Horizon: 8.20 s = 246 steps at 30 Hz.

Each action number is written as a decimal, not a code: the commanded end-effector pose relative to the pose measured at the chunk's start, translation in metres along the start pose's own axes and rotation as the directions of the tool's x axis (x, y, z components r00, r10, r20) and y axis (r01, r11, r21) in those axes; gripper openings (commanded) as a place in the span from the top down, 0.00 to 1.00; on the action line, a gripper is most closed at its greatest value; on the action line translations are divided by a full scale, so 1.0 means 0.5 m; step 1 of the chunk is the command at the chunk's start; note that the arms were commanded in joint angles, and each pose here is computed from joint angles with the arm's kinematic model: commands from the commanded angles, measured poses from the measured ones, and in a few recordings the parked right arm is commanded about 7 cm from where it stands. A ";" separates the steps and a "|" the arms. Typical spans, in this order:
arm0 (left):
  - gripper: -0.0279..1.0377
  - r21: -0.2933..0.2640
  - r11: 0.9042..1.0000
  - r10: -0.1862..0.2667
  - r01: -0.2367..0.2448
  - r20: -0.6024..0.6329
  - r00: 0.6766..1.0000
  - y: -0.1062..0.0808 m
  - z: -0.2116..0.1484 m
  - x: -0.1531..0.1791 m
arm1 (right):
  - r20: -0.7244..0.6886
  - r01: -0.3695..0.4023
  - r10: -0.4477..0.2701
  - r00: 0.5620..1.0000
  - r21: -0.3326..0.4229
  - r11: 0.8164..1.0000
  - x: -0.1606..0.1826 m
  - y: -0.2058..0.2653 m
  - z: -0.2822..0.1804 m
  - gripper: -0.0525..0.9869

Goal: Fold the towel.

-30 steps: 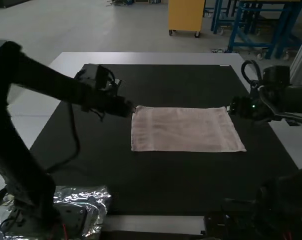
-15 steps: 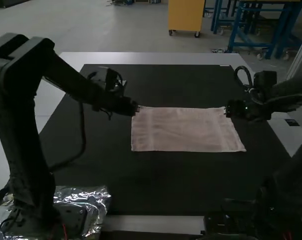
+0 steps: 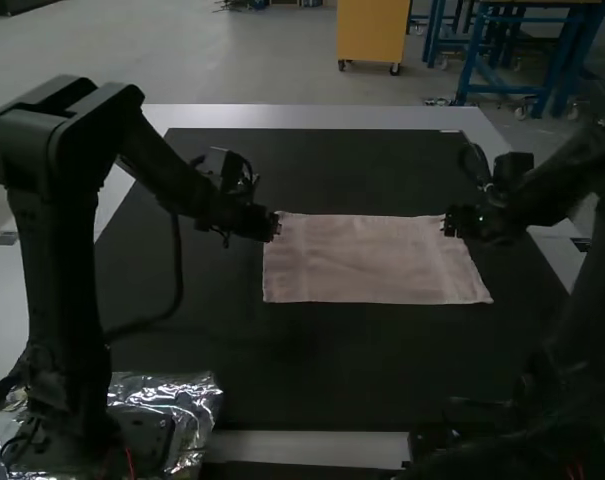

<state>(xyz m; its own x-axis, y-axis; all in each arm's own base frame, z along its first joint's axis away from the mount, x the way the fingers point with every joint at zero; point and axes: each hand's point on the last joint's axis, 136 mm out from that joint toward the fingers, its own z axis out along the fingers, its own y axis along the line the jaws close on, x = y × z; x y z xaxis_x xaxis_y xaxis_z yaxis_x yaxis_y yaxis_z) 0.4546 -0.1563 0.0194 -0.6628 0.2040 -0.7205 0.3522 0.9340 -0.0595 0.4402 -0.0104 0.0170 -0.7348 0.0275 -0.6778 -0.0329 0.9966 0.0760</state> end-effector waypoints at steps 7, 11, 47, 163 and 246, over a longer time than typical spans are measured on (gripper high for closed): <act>0.09 -0.037 0.999 0.042 -0.041 0.042 0.998 0.020 0.018 -0.035 | 0.043 0.013 -0.012 0.999 -0.017 1.000 -0.053 0.007 0.049 0.08; 0.09 -0.042 0.998 0.047 -0.045 0.032 0.998 0.028 0.030 -0.027 | 0.040 0.014 -0.013 0.999 -0.018 1.000 -0.057 0.006 0.069 0.08; 0.95 0.012 0.997 0.080 -0.080 0.023 0.997 0.015 0.078 -0.007 | 0.025 0.085 -0.083 0.996 -0.122 0.989 -0.035 0.056 0.100 0.97; 0.08 0.082 0.997 -0.012 0.007 0.064 0.998 -0.066 -0.234 0.059 | -0.121 0.020 -0.045 0.992 -0.194 0.981 0.173 0.044 -0.107 0.74; 0.08 0.086 0.996 -0.002 -0.012 0.169 0.986 -0.069 -0.245 -0.015 | -0.001 -0.034 0.035 0.999 -0.127 0.991 0.038 -0.071 -0.196 0.97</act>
<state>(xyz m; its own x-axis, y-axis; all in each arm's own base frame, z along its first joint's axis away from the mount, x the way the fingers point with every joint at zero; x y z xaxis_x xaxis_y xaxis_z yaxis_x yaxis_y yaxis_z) 0.3523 -0.1516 0.0805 -0.6036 0.1784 -0.7771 0.4143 0.9029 -0.1145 0.3455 -0.0523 0.0353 -0.7975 0.0638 -0.5999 -0.0645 0.9797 0.1899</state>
